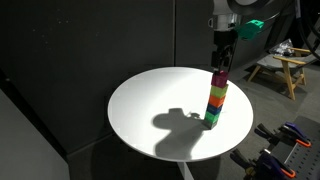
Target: Put the maroon toy block on top of the stacked toy blocks
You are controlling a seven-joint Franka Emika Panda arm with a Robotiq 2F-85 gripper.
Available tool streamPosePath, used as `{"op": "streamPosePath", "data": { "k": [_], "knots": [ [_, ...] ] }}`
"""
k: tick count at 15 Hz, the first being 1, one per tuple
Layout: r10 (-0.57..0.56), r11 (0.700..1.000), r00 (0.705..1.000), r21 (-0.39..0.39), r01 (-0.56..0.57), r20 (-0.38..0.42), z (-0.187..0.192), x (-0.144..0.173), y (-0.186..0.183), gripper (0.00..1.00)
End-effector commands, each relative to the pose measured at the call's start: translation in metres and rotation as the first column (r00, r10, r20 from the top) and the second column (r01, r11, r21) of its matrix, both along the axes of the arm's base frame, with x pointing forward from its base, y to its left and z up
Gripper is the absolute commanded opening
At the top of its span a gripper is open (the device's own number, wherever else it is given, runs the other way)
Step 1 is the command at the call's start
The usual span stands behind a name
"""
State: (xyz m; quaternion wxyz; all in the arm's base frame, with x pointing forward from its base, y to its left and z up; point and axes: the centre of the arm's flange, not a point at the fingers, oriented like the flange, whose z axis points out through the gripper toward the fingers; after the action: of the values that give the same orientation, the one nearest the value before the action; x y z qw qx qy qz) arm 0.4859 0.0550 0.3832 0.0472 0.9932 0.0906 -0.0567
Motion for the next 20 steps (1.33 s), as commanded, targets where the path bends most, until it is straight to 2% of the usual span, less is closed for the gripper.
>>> {"op": "streamPosePath", "data": {
  "k": [1, 9, 13, 20],
  "knots": [
    [-0.07, 0.997, 0.998, -0.017, 0.07, -0.009, 0.018, -0.003, -0.006, 1.0],
    [-0.194, 0.981, 0.981, 0.009, 0.194, -0.008, 0.044, -0.022, -0.017, 1.0],
    [-0.224, 0.973, 0.974, 0.052, 0.223, 0.022, 0.061, -0.032, -0.023, 1.0],
    [-0.242, 0.969, 0.966, 0.075, 0.235, 0.095, 0.093, -0.053, -0.039, 1.0]
  ]
}}
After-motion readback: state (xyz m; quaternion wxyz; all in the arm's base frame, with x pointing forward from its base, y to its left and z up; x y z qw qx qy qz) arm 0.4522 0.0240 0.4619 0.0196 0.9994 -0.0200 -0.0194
